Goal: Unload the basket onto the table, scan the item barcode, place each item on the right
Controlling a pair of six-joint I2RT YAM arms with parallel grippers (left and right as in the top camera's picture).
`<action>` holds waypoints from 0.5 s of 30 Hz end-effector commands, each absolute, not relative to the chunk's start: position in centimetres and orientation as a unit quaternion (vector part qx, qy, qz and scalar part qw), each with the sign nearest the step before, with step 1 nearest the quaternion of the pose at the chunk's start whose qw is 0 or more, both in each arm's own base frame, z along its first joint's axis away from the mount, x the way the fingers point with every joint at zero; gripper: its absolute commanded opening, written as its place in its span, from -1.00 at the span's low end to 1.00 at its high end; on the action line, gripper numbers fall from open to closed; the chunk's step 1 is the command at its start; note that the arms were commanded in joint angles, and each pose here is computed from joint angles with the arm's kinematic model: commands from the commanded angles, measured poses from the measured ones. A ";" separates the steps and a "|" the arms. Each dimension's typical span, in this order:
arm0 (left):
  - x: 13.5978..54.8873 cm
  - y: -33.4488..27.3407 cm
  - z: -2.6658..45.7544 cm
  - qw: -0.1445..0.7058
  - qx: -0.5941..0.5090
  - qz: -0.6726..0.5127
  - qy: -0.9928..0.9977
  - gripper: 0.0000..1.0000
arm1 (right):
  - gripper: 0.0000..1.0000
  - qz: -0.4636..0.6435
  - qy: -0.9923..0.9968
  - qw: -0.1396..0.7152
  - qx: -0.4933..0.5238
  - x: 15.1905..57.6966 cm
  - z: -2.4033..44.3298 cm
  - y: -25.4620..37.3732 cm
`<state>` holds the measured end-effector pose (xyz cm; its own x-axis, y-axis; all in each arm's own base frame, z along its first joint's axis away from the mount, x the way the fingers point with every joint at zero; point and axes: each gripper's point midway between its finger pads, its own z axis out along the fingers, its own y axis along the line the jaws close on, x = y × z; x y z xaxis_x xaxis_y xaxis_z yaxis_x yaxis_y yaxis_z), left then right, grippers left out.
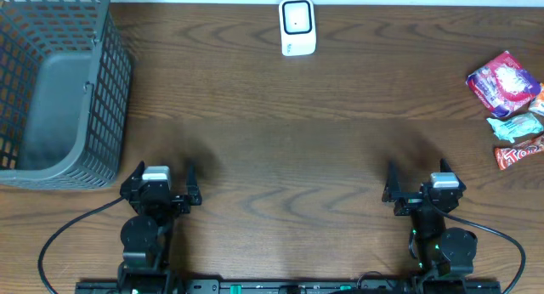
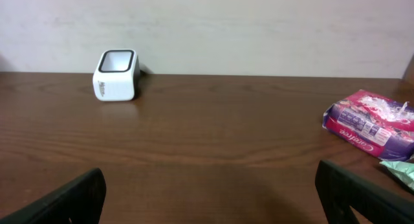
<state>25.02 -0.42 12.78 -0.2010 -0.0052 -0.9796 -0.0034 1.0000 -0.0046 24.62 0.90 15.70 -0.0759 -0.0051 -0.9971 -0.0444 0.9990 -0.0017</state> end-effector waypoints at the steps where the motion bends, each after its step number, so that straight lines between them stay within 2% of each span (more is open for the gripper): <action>1: 24.7 -0.4 12.9 0.636 0.001 0.001 0.771 0.99 | 0.99 0.014 0.733 0.680 -0.006 24.6 15.6 0.6; 15: 24.4 -0.4 13.6 0.650 -0.001 0.001 0.760 0.98 | 0.99 0.014 0.733 0.680 -0.006 24.6 15.6 0.6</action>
<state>24.52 -0.66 15.19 -0.1041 -0.0106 -0.9945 0.0129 0.9998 -0.0121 24.62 0.90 15.69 -0.0759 -0.0051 -0.9971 -0.0444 0.9990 -0.0017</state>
